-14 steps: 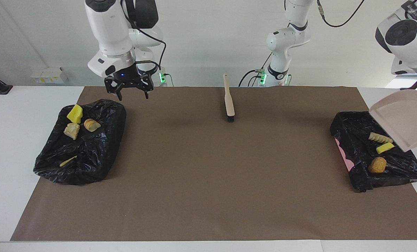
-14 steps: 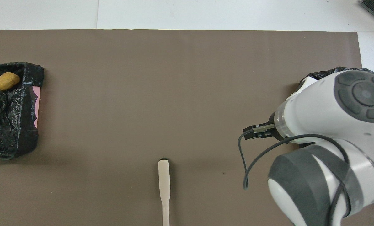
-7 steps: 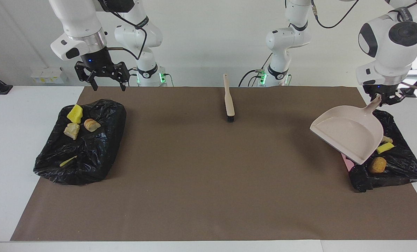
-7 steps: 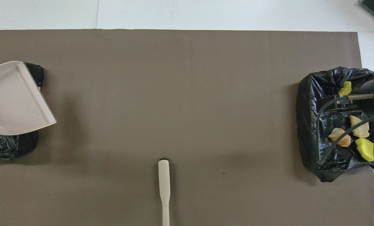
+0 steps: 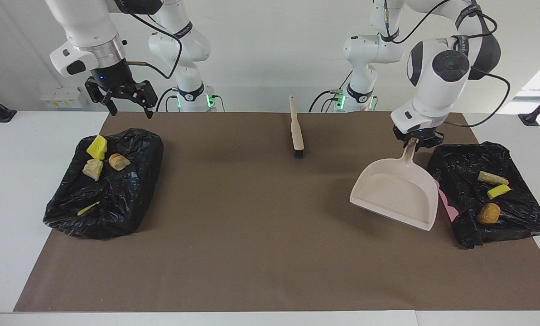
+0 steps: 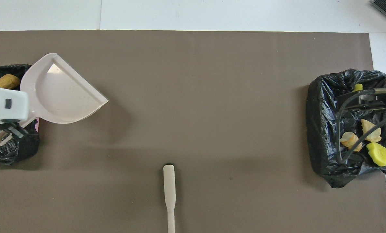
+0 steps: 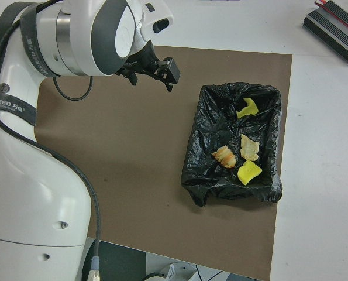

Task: Sweep and dump trash in bin
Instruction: 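Return the empty dustpan to the table center with the left gripper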

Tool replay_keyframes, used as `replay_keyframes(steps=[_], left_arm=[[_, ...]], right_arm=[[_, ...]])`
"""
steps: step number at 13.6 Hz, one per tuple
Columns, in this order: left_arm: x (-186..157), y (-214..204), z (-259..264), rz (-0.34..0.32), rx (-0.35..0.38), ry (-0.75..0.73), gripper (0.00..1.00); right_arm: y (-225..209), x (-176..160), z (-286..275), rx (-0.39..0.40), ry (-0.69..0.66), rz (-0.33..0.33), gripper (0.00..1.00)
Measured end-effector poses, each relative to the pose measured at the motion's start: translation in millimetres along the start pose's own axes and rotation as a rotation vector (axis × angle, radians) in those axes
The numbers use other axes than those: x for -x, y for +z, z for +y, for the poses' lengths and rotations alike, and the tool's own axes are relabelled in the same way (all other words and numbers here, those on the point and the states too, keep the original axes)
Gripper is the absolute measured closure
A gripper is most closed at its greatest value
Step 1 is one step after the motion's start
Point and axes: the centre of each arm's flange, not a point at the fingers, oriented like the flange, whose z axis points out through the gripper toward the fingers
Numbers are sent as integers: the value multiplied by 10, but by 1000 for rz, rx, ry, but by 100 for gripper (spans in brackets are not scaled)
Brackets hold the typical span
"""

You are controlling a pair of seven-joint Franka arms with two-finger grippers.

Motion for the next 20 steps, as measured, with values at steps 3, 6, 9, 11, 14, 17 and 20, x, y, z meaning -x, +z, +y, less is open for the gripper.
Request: replay_keyframes(steps=[3,6,9,11,14,17,20], left_arm=[[-193,-103,411,39,77,-116,68],[-666,3,1042,43,94,-225,68],[-1126,307,1572,62,165,-326,68],[-1261,467,1766,55,179,-338,68],[-1334,535,1944,70,190,-339,68],[-1357,555,2064,72,209,-357,68],[-1385,643,2100,63,218,-395,68]], right_arm=[[-19,22,-16,0,-2,2,0],[-18,32,-31,1,-4,-1,0],[-14,31,-19,1,-2,-2,0],[-14,32,-18,1,-2,-2,0],[-12,32,-18,1,-2,-2,0],[-11,32,-18,1,-2,-2,0],[-11,33,-18,1,-2,-2,0]])
